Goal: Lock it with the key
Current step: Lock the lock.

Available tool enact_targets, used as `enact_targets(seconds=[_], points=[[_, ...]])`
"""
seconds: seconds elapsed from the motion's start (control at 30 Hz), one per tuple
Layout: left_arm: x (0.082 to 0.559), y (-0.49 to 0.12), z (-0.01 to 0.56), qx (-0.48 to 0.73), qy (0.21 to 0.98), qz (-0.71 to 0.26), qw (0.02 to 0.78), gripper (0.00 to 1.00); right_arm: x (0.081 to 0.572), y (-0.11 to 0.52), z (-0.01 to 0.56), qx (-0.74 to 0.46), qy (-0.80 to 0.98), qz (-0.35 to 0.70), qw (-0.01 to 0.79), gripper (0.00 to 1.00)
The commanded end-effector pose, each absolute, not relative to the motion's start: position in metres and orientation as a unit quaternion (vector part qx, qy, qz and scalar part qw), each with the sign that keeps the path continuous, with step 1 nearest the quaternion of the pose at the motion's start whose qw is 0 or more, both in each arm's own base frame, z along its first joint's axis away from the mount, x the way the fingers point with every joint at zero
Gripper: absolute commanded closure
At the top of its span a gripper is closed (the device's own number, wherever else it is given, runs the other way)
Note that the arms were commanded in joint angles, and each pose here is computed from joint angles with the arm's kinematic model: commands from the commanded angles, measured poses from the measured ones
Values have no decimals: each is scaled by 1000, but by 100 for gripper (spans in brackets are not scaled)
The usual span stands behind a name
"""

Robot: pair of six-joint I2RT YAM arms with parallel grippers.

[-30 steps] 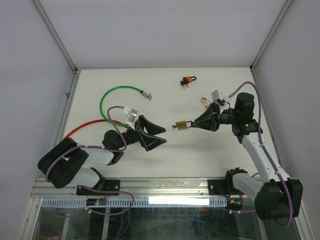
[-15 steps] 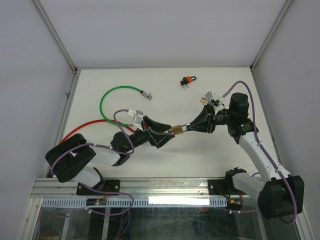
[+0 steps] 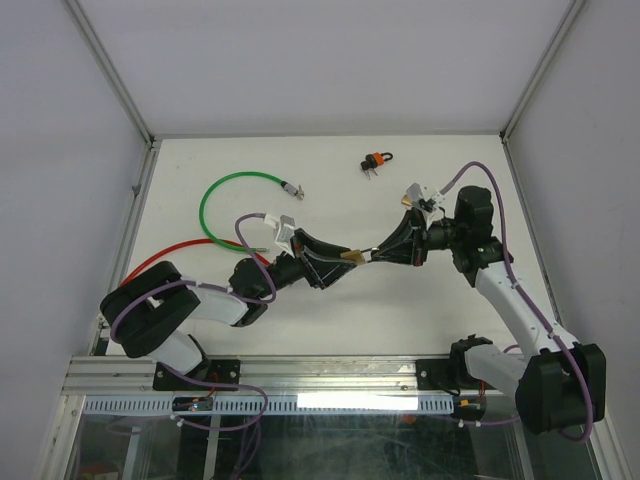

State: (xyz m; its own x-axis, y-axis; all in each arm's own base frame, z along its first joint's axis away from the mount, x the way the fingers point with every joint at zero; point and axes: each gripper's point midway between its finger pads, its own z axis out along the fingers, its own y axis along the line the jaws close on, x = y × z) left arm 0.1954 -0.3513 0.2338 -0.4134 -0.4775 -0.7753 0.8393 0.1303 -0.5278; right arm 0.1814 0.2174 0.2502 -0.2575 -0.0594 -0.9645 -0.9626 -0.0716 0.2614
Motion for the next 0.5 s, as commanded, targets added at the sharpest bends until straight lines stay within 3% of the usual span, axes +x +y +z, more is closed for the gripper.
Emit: enact_targets(seconds=[0.0,0.07,0.27,0.47], points=[[180,-346,287,179,446,-678,556,49,182,219,256,-475,537,563,410,100],[179,-346,286,187,441,-675,560,51,184,219,255,-474,540,562,410,100],[176,-346,283,203,430,-670,569,74,187,220,248,-469,548,561,407,100],[173,-345,280,209,431,-668,569,74,189,220,243,-467,552,558,407,100]])
